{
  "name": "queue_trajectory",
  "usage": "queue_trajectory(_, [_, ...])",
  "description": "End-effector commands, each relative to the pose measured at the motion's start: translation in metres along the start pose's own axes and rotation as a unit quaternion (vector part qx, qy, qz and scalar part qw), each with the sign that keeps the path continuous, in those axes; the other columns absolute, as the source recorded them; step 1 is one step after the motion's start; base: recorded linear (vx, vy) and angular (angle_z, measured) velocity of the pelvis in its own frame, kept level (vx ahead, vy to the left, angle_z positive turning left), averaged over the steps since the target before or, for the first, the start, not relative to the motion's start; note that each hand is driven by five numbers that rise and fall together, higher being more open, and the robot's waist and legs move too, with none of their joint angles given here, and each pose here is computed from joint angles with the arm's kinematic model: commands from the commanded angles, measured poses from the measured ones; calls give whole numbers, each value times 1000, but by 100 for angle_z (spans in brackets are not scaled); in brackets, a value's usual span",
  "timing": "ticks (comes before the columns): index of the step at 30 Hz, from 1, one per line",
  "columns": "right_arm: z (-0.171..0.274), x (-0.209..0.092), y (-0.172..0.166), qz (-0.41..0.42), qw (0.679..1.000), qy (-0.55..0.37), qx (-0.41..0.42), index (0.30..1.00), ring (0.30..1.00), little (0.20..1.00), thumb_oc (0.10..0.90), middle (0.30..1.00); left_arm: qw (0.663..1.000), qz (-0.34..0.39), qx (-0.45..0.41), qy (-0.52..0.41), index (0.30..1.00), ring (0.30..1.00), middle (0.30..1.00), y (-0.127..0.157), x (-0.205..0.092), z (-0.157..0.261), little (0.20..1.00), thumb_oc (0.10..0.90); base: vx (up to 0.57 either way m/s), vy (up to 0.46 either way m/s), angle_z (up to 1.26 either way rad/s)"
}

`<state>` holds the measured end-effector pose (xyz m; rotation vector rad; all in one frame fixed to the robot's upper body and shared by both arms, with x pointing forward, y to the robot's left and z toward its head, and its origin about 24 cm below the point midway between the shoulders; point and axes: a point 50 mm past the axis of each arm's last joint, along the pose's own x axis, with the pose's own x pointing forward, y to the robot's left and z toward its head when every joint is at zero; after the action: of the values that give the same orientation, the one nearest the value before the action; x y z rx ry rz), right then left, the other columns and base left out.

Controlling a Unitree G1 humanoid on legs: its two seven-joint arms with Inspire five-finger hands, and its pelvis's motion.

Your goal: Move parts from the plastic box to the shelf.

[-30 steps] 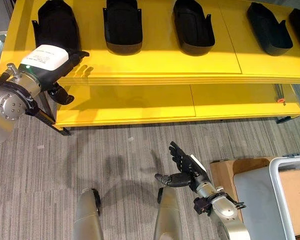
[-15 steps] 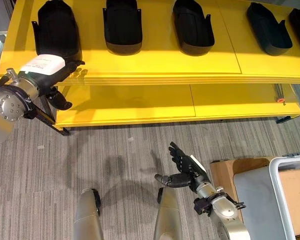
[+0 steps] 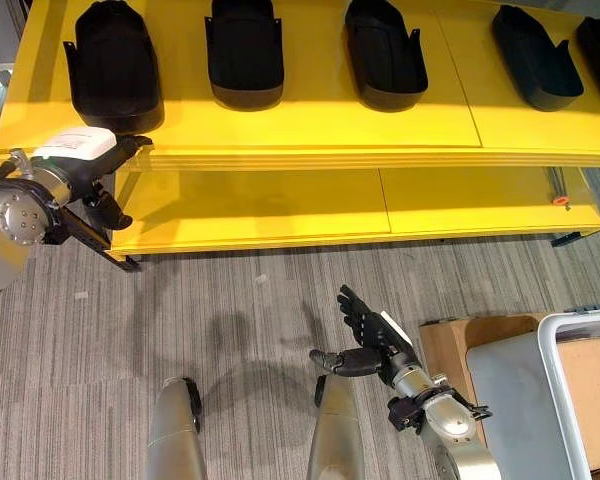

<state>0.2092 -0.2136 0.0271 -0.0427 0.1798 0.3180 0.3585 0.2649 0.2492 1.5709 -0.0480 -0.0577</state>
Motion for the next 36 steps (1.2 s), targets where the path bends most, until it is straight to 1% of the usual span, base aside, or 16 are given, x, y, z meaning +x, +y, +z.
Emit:
queue_trajectory(1, [24, -1, -9, 7, 998, -63, -20, 1000, 1000, 1000, 900, 1000, 992, 123, -15, -13, 1000, 1000, 1000, 69, 1, 9, 1000, 900, 0, 0, 0])
queue_trajectory(6, [24, -1, -9, 7, 998, -63, -24, 1000, 1000, 1000, 900, 1000, 991, 130, -17, -13, 1000, 1000, 1000, 74, 1, 10, 1000, 900, 0, 0, 0])
queue_trajectory(21, [21, -1, -9, 7, 998, -54, -25, 1000, 1000, 1000, 900, 1000, 991, 135, -20, 9, 1000, 1000, 1000, 75, -1, -1, 1000, 900, 0, 0, 0])
queue_trajectory(30, [19, -2, -9, 5, 998, -51, -27, 1000, 1000, 1000, 900, 1000, 990, 127, -32, 47, 1000, 1000, 1000, 66, -7, -23, 1000, 900, 0, 0, 0])
queue_trajectory(33, [19, -1, -9, 9, 998, -49, -30, 1000, 1000, 1000, 900, 1000, 989, 127, -25, 73, 1000, 1000, 1000, 65, -11, -35, 1000, 900, 0, 0, 0])
queue_trajectory(36, [20, -1, -8, 10, 998, -51, -30, 1000, 1000, 1000, 900, 1000, 988, 130, -20, 79, 1000, 1000, 1000, 67, -12, -37, 1000, 900, 0, 0, 0])
